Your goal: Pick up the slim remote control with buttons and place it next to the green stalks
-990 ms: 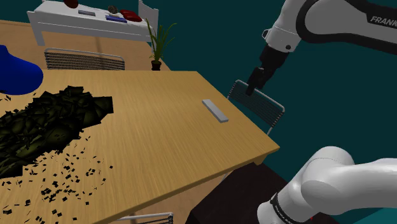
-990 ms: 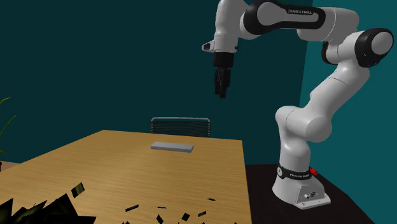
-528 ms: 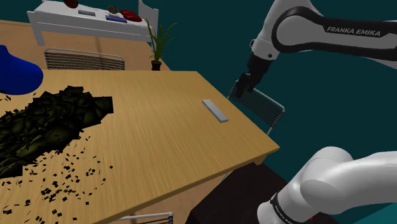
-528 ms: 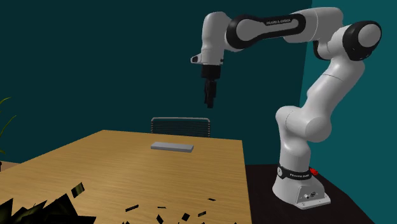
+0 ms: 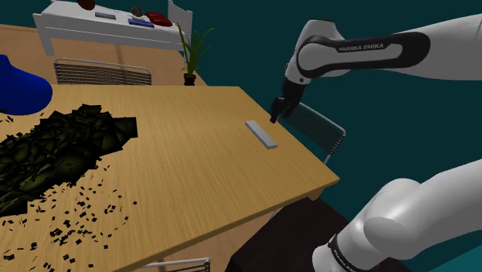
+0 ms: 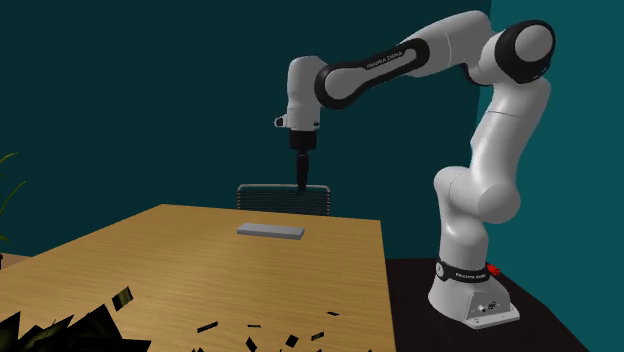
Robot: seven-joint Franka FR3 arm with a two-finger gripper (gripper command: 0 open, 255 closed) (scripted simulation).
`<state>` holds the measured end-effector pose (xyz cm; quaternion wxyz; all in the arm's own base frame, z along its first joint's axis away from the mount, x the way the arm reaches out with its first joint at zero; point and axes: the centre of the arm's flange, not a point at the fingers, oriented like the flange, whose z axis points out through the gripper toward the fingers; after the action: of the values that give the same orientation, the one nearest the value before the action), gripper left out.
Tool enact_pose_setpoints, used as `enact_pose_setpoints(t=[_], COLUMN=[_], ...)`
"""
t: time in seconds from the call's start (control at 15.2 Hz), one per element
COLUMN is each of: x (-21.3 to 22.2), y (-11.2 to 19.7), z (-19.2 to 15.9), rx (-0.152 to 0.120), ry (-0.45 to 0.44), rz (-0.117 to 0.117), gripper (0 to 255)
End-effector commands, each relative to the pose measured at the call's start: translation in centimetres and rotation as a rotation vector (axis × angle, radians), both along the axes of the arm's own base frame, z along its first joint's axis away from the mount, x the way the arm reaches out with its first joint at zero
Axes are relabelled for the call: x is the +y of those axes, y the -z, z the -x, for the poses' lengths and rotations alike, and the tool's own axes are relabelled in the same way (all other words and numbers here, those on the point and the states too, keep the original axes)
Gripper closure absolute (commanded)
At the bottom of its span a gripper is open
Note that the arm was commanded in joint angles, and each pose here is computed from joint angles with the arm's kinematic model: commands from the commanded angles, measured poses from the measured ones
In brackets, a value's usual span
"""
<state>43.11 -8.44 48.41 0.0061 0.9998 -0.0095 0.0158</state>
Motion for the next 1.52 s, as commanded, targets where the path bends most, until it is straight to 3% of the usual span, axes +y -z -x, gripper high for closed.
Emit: enact_pose_setpoints(t=[0.0, 0.66, 1.19, 1.45], x=[-1.3, -6.9, -6.8, -6.8], y=[2.0, 11.3, 15.4, 15.4], z=[-1.7, -10.0, -9.9, -9.9], rx=[0.006, 0.039, 0.039, 0.039], ry=[0.01, 0.058, 0.058, 0.058], rz=[-0.005, -0.032, -0.032, -0.032], gripper=[0, 0, 0, 0])
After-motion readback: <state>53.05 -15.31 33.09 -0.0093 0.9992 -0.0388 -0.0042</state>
